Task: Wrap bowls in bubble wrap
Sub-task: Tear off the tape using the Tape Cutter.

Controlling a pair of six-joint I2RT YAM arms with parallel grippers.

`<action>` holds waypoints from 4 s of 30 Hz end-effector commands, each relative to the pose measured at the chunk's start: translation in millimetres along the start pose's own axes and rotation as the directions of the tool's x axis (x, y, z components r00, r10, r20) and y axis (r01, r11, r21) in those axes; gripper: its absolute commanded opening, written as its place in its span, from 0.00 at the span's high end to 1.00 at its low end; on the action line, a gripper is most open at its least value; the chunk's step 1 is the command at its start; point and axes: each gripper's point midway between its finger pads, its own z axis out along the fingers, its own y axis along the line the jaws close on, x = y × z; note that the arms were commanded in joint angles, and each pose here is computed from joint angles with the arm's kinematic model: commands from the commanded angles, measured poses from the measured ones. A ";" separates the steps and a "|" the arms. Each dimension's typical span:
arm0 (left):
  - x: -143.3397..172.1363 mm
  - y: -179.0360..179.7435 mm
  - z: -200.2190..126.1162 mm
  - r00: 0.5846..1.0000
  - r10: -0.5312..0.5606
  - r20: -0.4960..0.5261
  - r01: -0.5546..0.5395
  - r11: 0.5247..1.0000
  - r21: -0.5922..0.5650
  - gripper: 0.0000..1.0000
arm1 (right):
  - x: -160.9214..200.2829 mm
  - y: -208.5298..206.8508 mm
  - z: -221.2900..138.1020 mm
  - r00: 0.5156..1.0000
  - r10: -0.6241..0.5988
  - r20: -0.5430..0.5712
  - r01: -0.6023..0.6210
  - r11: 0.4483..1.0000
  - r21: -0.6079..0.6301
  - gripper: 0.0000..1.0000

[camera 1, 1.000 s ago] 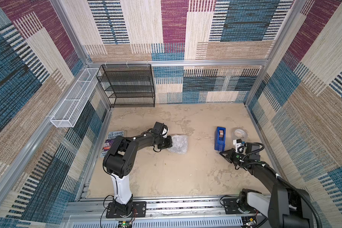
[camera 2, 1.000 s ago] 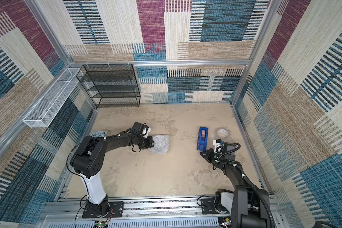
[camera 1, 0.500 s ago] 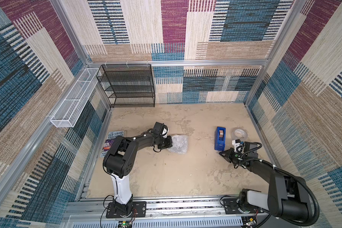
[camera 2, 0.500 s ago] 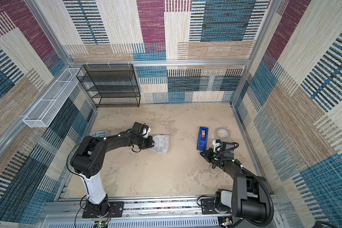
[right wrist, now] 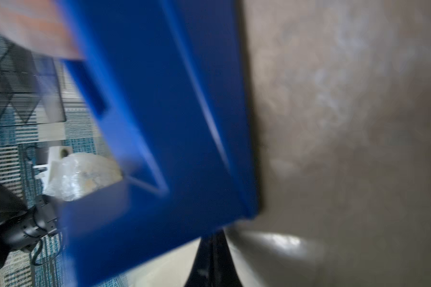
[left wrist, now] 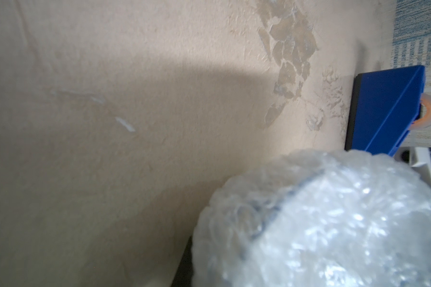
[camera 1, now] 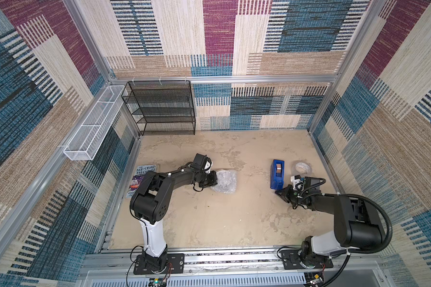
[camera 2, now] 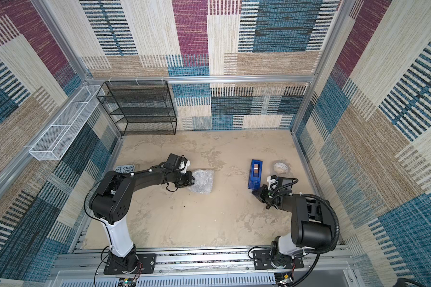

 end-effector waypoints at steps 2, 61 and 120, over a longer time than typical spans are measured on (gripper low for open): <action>2.3 5.4 3.1 1.000 0.004 -0.004 -0.004 1.000 -0.016 1.00 | 9.1 -20.5 1.2 0.999 0.053 -0.013 -0.051 0.995 0.090 1.00; -2.9 -4.6 -3.5 1.000 0.021 0.008 -0.021 1.000 0.012 1.00 | 11.2 24.4 -22.1 0.999 -0.053 -0.003 0.053 0.997 0.052 1.00; -2.2 -2.8 -9.4 0.999 0.050 -0.004 -0.050 0.998 -0.030 1.00 | 56.5 241.6 -15.8 0.887 -0.418 -0.195 0.292 0.836 -0.464 1.00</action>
